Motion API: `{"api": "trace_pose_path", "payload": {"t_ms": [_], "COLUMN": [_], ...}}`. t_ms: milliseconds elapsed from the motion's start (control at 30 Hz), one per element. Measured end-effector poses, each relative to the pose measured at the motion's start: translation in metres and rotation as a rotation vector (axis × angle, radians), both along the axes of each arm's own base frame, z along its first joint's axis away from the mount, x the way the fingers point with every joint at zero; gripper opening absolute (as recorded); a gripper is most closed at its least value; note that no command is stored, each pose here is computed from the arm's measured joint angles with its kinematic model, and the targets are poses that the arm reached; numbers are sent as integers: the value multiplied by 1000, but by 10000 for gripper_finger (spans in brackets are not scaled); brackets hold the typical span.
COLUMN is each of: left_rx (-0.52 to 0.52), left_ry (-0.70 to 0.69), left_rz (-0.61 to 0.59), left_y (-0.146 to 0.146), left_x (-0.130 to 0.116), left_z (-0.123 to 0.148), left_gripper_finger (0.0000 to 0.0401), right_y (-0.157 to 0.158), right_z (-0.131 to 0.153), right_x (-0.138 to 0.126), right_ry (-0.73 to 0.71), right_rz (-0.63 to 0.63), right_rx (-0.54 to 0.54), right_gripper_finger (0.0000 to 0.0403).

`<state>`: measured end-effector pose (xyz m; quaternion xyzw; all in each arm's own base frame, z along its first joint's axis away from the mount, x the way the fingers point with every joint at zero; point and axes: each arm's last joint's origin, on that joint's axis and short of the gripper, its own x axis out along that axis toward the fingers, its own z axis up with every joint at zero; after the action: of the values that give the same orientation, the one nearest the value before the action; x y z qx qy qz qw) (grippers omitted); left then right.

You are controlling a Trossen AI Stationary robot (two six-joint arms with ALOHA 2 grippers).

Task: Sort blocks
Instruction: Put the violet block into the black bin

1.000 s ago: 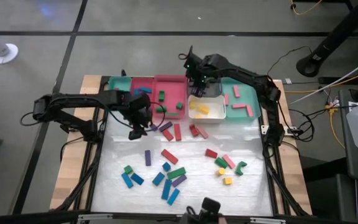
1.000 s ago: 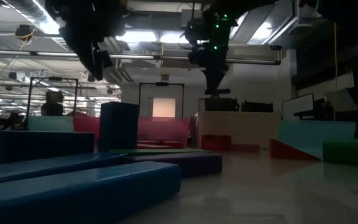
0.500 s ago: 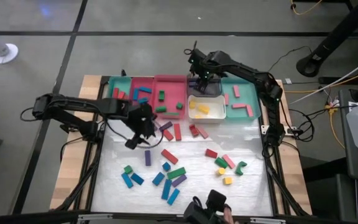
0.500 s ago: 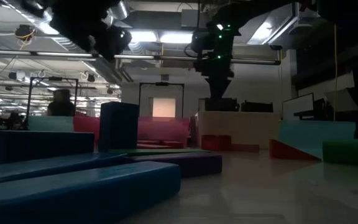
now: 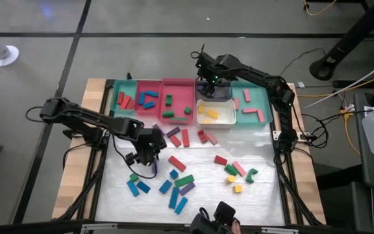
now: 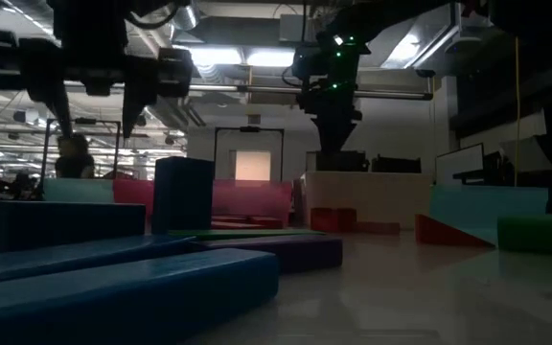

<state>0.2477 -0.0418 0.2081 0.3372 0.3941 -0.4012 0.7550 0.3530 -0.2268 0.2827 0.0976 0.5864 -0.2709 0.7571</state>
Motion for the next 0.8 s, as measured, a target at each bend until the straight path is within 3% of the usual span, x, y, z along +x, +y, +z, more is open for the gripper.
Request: {"api": "trace_pose_path", "payload": {"t_ms": [267, 600, 700, 800], "left_rx": [35, 58, 79, 101], "left_ry": [90, 239, 251, 243], "left_rz": [-61, -47, -42, -37], "left_y": [-3, -4, -4, -3], "left_x": [13, 24, 25, 25], "left_z": [-31, -72, -76, -75], "left_gripper_finger": [191, 189, 168, 122], "right_y": [8, 24, 32, 44], "right_z": [0, 0, 0, 0], "right_x": [5, 14, 18, 23], "right_ry": [-13, -13, -17, -7], "right_rz": [28, 65, 72, 98], "right_rx": [21, 23, 28, 34], "right_gripper_finger": [241, 241, 241, 241]}}
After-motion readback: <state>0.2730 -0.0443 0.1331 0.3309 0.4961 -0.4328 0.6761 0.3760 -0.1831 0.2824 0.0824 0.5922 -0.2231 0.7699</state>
